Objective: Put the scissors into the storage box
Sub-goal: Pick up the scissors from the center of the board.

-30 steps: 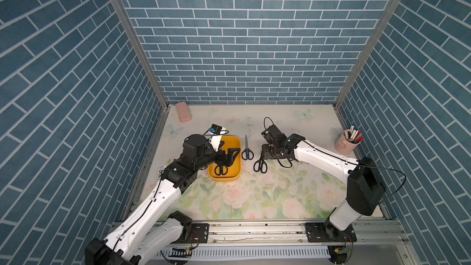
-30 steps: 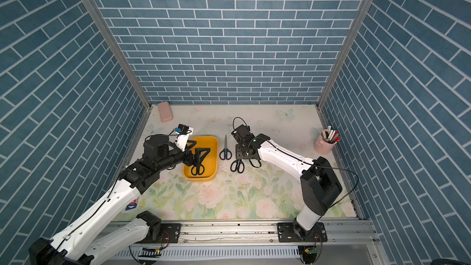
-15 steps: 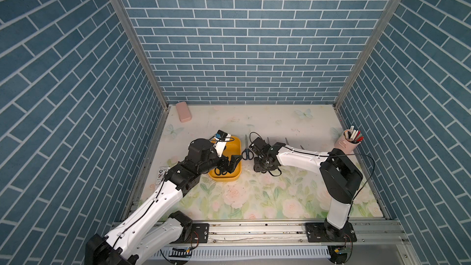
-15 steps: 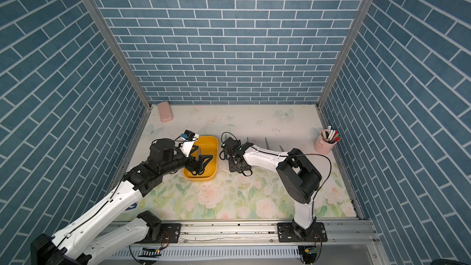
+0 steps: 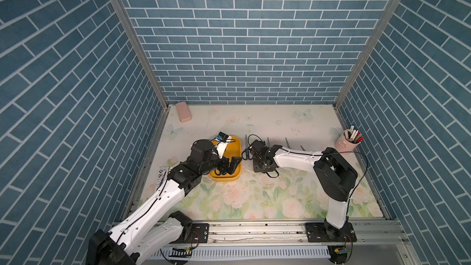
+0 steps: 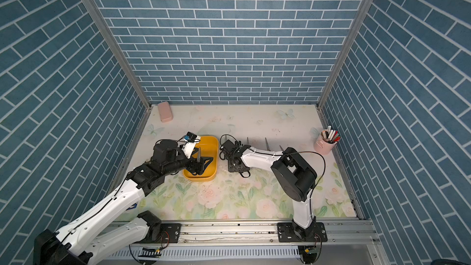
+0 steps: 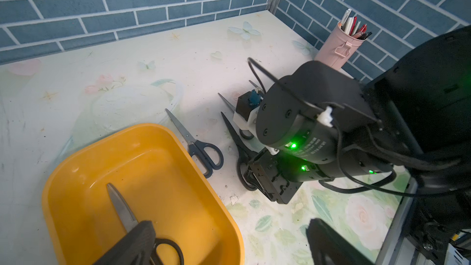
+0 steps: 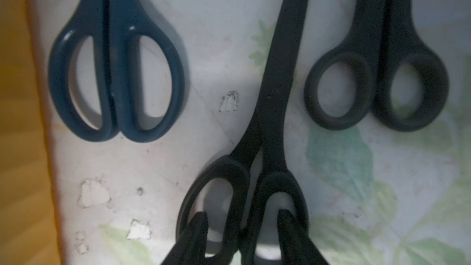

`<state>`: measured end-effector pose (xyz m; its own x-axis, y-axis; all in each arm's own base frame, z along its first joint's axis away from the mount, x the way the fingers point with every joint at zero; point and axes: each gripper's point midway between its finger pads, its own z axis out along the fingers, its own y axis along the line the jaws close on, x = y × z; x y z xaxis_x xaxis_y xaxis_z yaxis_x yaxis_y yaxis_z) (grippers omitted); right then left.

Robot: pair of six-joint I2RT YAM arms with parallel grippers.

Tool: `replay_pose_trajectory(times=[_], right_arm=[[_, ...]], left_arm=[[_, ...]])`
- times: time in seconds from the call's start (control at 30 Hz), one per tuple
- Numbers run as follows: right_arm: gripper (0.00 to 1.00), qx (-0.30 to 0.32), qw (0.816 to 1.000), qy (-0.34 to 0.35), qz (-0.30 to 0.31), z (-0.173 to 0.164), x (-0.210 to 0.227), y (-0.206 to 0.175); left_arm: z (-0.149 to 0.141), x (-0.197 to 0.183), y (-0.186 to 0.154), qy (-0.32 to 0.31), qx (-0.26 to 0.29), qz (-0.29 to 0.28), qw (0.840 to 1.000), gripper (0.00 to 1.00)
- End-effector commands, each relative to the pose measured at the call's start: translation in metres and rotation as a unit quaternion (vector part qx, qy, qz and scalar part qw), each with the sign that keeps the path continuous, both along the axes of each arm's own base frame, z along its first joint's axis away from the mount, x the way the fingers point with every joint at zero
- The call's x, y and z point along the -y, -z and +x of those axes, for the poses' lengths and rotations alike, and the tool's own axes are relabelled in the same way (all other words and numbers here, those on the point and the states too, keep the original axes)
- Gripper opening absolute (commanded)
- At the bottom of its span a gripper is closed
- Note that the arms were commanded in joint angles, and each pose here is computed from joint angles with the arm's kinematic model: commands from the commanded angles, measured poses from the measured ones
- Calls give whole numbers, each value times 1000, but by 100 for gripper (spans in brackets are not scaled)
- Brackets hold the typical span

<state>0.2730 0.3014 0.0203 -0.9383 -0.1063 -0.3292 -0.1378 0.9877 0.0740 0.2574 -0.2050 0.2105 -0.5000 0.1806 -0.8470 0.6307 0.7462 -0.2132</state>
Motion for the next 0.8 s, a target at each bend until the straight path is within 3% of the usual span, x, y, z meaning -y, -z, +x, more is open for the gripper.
replay_pose_trajectory(times=[0.0,0.37,0.63,0.77], right_arm=[[48,-20,998,18,-55,-9,17,23],[25,-50,993,0,-108,-26,39,35],[21,-57,991,5,-117,-33,55,38],[10,-54,992,-1,-117,-32,58,35]], left_arm=[[-4,4,-4,18,11,-6,1000,99],[-5,2,-6,13,14,-7,1000,99],[-4,2,-3,12,8,-6,1000,99],[-3,1,-4,8,9,-3,1000,99]])
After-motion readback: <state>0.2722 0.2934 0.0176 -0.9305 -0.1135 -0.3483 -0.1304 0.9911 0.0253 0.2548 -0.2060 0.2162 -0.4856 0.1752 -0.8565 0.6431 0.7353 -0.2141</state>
